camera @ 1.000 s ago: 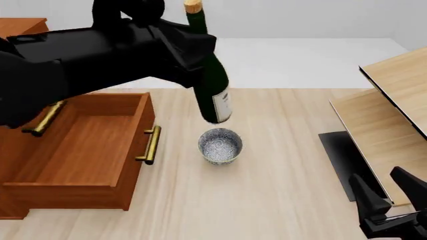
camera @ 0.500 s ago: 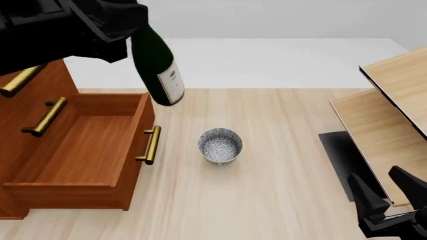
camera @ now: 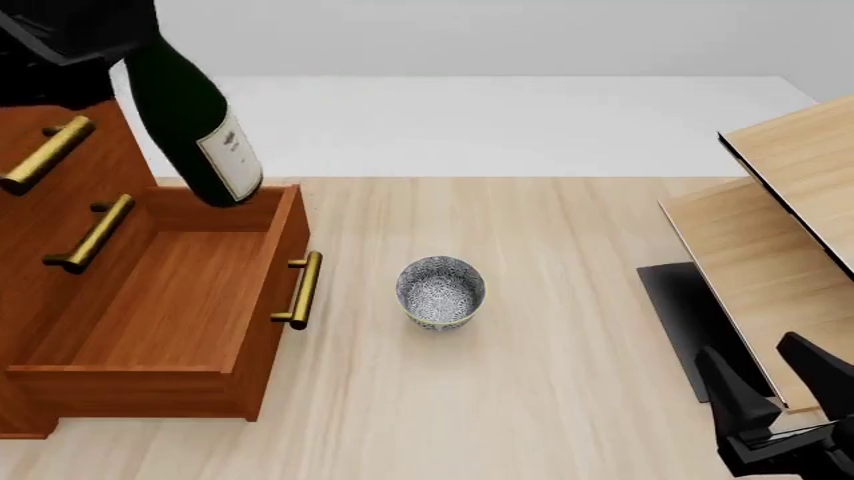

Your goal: Put the wine bottle in the bottom drawer of the cabinet.

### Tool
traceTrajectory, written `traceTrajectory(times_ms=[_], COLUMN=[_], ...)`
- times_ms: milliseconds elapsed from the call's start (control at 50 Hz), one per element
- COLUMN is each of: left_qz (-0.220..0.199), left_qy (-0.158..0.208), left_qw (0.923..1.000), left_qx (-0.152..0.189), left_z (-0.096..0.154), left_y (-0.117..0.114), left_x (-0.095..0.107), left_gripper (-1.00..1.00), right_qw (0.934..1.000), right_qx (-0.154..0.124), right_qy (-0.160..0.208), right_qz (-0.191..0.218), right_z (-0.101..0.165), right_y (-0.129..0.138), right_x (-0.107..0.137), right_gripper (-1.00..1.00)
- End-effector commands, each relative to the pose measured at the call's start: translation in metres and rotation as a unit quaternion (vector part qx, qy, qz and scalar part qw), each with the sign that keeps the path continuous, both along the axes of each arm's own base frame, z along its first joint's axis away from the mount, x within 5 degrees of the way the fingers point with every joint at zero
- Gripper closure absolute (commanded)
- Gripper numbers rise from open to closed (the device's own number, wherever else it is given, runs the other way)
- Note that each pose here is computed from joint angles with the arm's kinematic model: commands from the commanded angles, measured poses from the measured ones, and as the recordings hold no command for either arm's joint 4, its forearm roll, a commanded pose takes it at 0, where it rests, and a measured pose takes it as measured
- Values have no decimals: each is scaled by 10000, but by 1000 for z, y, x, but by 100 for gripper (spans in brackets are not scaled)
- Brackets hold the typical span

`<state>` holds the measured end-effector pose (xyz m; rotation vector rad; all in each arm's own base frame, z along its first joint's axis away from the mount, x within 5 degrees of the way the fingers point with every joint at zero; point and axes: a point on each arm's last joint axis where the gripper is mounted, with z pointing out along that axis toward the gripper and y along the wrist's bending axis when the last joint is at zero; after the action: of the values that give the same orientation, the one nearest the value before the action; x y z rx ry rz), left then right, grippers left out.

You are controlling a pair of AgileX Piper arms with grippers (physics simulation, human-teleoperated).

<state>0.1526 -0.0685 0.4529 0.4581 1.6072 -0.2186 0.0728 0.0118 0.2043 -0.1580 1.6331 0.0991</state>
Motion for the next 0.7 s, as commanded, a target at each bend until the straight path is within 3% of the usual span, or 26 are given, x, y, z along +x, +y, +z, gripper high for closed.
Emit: traceTrajectory(times_ms=[20, 220, 360, 680, 700], left_qz=[350, 581, 564, 663, 675], left_qy=[21, 317, 444, 807, 789], left_qw=[9994, 9978, 9971, 9938, 9932], left_qx=[55, -52, 257, 375, 529], left_z=[0, -8, -18, -32, -35], left_y=[17, 24, 23, 23, 24], left_x=[-13, -14, -9, 3, 4], left_gripper=[100, 100, 100, 100, 100], right_qw=[10000, 10000, 10000, 10000, 10000], right_qx=[12, 17, 12, -4, -3], right_qy=[2, -8, -5, 16, 13], right_qz=[33, 48, 41, 49, 48], right_z=[0, 0, 0, 0, 0], right_y=[0, 1, 1, 1, 1], right_x=[0, 0, 1, 1, 1], right_gripper=[-100, -100, -100, -100, -100])
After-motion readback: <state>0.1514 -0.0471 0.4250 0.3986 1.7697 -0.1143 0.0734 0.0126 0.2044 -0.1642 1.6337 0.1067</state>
